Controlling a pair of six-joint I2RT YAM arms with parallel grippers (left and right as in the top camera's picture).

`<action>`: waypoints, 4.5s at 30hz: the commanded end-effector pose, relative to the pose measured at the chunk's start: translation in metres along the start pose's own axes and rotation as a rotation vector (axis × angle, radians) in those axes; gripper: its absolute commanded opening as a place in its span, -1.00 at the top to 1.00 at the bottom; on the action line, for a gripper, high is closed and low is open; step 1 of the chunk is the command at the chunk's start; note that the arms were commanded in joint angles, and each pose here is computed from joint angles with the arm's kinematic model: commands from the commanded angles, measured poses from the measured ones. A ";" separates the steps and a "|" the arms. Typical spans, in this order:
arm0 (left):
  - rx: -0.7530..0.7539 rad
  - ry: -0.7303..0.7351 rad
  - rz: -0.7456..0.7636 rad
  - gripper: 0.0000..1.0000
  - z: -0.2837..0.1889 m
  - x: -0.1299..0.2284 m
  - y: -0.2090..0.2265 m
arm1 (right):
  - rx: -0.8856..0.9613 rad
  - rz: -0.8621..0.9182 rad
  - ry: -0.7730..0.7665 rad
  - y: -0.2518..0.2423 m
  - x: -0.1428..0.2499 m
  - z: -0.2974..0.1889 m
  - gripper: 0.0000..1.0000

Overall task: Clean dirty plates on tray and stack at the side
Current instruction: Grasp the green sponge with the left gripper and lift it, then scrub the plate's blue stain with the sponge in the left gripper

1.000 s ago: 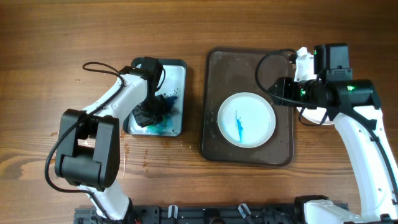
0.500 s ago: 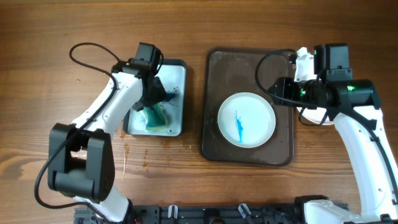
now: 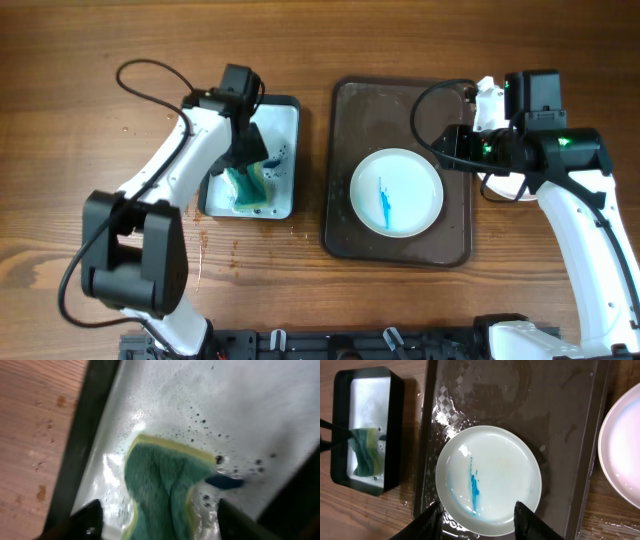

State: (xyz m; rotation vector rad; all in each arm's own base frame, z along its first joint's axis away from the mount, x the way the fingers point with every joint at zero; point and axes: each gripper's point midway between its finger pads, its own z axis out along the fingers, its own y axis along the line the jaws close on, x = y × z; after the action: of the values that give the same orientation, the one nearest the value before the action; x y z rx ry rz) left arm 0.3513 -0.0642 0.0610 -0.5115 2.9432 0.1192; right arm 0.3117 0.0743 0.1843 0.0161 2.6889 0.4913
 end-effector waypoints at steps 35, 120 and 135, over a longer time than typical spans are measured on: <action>0.238 -0.138 0.030 0.92 -0.119 0.004 0.000 | 0.129 0.207 0.376 -0.081 0.069 0.131 -0.01; 0.053 -0.026 0.311 0.92 0.064 0.070 -0.167 | 0.046 0.228 0.380 -0.088 0.109 0.156 0.91; 0.710 0.179 0.292 0.92 0.019 0.126 -0.303 | 0.047 0.231 0.390 -0.088 0.111 0.155 0.91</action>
State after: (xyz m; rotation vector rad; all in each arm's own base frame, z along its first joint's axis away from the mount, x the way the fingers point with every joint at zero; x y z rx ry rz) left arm 0.3641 -0.3594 0.0147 -0.0367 2.8795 -0.8144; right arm 0.2946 0.0580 -0.0029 0.3227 3.0118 0.6322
